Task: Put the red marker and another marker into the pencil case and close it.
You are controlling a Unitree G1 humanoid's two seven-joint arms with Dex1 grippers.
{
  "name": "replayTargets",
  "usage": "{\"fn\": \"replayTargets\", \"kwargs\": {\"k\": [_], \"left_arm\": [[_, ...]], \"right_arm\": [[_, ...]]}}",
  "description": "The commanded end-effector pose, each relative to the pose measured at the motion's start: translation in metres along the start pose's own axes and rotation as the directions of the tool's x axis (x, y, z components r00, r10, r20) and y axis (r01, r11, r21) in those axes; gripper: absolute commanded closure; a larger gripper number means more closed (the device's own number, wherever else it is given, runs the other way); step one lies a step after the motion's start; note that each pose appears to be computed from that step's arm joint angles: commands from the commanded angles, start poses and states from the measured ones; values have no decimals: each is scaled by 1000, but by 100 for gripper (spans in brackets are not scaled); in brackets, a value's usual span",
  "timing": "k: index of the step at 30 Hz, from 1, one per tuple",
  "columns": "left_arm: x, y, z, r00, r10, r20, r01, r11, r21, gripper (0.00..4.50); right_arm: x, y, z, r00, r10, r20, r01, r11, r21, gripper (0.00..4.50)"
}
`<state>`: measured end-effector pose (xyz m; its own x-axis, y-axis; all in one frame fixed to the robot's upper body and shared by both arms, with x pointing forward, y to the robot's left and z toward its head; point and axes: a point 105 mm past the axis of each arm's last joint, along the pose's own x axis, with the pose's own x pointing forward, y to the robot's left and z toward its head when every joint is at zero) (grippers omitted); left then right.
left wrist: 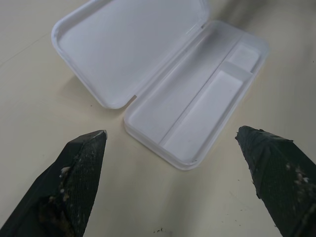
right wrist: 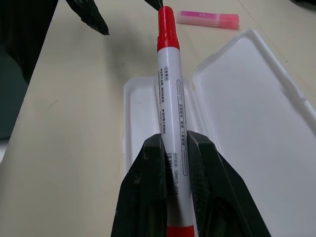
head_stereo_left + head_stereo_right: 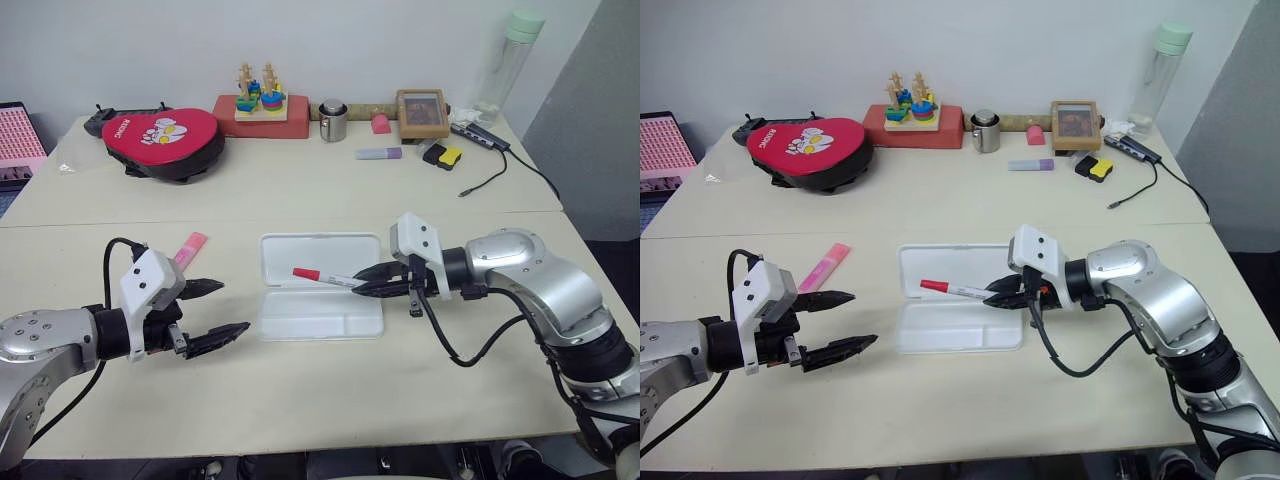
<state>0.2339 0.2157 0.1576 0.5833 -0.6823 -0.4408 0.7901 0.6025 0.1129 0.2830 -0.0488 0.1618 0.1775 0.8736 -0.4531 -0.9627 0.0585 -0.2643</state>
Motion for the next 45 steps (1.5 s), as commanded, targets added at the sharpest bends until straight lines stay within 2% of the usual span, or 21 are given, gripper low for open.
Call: {"fn": "replayTargets", "kwargs": {"k": [1, 6, 13, 14, 15, 17, 24, 28, 32, 34, 42, 45], "left_arm": [[-2, 5, 10, 1000, 18, 8, -19, 998, 59, 0], [-1, 5, 10, 1000, 23, 9, -24, 997, 68, 0], [0, 5, 11, 999, 29, 14, -30, 997, 66, 0], [0, 5, 10, 1000, 28, 14, -29, 997, 65, 0], [0, 5, 10, 999, 29, 15, -30, 998, 63, 0], [0, 5, 10, 999, 30, 15, -31, 998, 62, 0], [-1, 6, 10, 999, 34, 16, -35, 998, 57, 0], [-19, 32, 3, 982, 186, 24, -186, 983, -11, 0], [-30, 73, -6, 900, 433, 47, -429, 900, -81, 0], [-32, 85, -13, 861, 507, 30, -501, 857, -121, 0], [-35, 106, -43, 799, 595, -89, -601, 787, -139, 0], [-33, 119, -49, 786, 611, -98, -618, 770, -157, 0]], "right_arm": [[23, -5, -22, 996, -37, -79, 28, 993, -111, 421], [37, -10, -27, 995, -45, -87, 33, 990, -140, 421], [38, -11, -25, 994, -47, -97, 31, 987, -155, 421], [38, -11, -23, 995, -44, -93, 30, 988, -151, 351], [37, -12, -22, 995, -51, -88, 37, 988, -150, 345], [35, -15, -18, 995, -66, -77, 54, 988, -147, 275], [21, -19, 9, 997, -81, 20, 82, 992, -91, 117], [-7, -20, 37, 991, -63, 119, 66, 998, -15, 27], [-26, -23, 53, 984, -57, 167, 49, 997, 54, 27], [-30, -25, 56, 983, -67, 170, 56, 996, 67, 27], [-36, -25, 62, 976, -84, 203, 66, 994, 92, 27], [-36, -19, 57, 985, -66, 162, 70, 997, -15, 27]]}}
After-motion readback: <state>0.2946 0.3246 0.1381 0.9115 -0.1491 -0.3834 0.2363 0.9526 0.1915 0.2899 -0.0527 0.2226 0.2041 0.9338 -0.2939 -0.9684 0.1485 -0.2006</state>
